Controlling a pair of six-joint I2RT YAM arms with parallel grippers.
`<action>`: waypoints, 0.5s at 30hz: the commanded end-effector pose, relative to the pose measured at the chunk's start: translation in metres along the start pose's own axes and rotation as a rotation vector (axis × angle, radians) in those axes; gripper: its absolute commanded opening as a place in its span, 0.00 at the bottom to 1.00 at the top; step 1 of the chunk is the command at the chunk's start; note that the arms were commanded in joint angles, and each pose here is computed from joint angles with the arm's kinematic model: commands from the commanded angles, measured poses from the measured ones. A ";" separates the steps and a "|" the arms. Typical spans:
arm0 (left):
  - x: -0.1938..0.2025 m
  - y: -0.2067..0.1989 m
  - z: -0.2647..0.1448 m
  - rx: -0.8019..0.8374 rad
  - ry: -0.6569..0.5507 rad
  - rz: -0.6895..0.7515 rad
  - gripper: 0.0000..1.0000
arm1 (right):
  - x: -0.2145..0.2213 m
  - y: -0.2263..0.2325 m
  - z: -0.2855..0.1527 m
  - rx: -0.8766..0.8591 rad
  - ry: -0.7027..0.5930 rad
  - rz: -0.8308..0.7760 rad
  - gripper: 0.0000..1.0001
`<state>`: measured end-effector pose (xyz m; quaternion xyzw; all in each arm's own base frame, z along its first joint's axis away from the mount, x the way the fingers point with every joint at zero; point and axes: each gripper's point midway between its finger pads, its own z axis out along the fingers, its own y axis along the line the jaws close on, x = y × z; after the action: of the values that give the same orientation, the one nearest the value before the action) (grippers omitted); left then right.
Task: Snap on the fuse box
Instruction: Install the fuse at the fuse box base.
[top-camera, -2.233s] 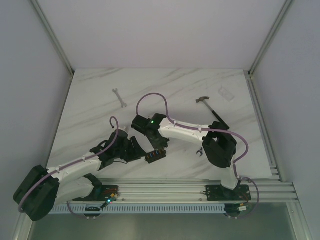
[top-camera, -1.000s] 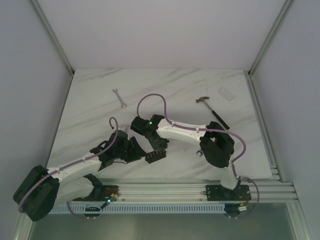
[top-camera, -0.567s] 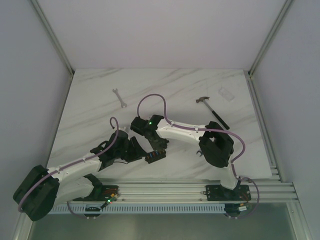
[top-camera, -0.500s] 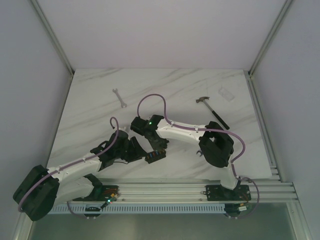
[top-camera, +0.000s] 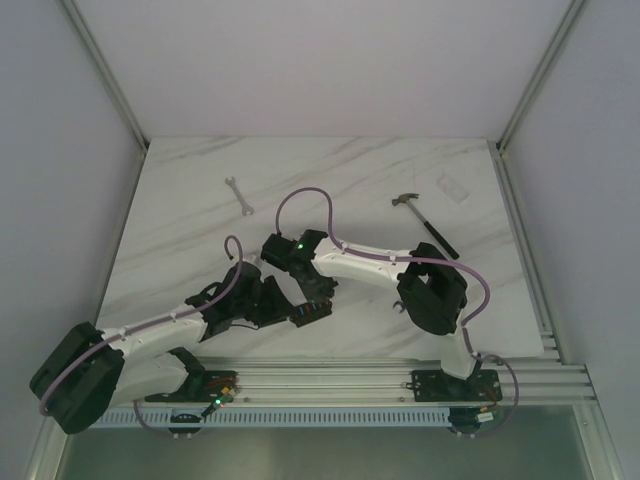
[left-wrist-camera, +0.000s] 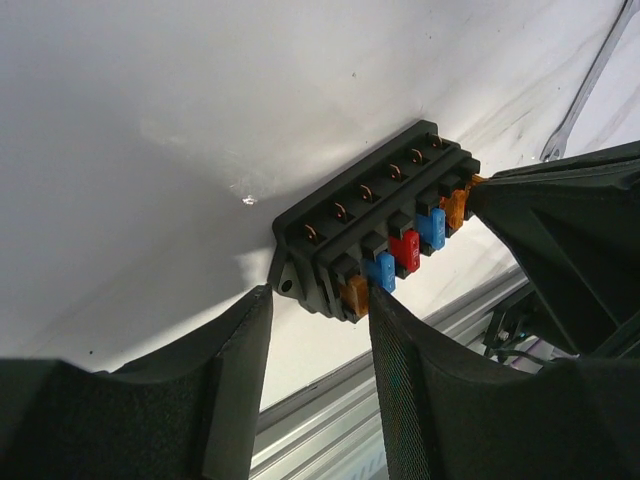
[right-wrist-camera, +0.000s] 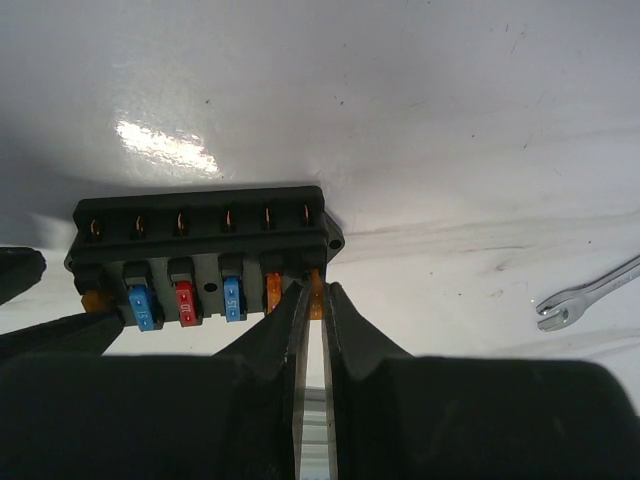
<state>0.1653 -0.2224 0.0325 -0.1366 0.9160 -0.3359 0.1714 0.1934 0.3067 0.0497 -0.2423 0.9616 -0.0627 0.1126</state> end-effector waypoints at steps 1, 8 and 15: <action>0.001 0.004 0.004 -0.023 0.003 -0.004 0.52 | 0.011 0.011 0.016 -0.002 0.059 0.029 0.00; -0.001 0.003 0.008 -0.035 0.002 -0.010 0.49 | 0.016 0.010 0.024 0.002 0.066 0.030 0.00; -0.002 0.005 0.011 -0.051 0.000 -0.017 0.46 | 0.029 0.005 0.038 0.015 0.087 0.015 0.00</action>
<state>0.1691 -0.2276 0.0282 -0.1406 0.9180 -0.3326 0.1641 0.1928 0.3058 0.0462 -0.2361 0.9630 -0.0619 0.1143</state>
